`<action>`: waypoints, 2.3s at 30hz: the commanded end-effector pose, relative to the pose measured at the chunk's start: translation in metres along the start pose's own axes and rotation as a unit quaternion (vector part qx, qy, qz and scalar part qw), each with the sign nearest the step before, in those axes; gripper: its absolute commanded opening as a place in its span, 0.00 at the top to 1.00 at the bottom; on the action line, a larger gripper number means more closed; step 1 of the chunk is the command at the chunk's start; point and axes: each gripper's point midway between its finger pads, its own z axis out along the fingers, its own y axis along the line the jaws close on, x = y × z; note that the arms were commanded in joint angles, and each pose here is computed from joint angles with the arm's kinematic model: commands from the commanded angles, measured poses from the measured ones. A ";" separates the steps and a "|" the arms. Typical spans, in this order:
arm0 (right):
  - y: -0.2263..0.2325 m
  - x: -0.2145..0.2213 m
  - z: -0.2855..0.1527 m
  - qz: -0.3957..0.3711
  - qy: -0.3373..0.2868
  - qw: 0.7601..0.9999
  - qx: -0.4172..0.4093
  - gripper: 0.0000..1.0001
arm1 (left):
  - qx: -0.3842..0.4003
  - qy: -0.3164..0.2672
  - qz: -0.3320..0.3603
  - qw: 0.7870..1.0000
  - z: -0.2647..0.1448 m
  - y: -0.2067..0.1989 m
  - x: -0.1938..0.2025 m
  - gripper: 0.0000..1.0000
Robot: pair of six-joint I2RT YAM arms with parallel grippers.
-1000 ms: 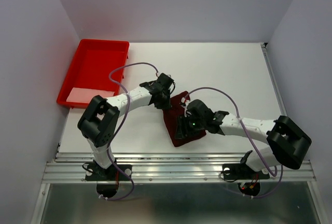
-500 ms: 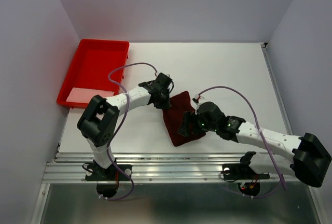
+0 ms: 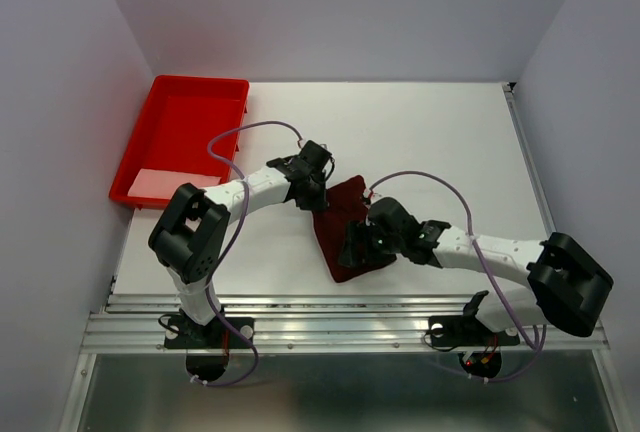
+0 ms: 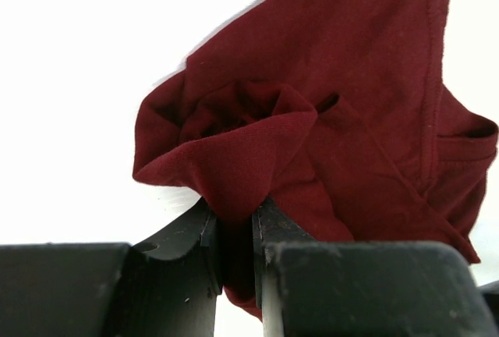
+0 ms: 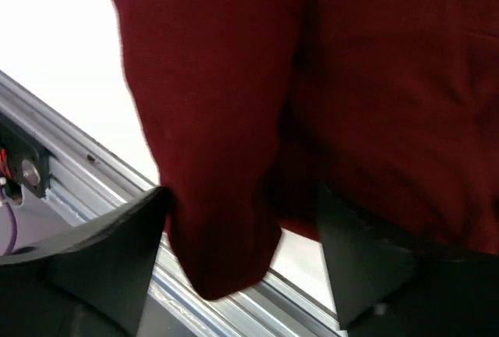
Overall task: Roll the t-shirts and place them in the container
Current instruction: Roll the T-shirt to the center of the board.
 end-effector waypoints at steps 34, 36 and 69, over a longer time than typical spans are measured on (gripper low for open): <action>0.000 0.004 0.018 0.088 -0.053 0.995 -0.017 0.99 | -0.061 -0.048 -0.025 0.997 -0.036 -0.010 -0.034 0.63; -0.007 0.008 0.018 0.095 -0.055 0.994 -0.008 0.99 | -0.050 -0.053 -0.022 0.997 -0.037 -0.019 -0.039 0.49; -0.027 0.024 0.018 0.122 -0.054 0.991 0.014 0.99 | -0.012 -0.096 -0.013 0.995 -0.048 -0.017 -0.039 1.00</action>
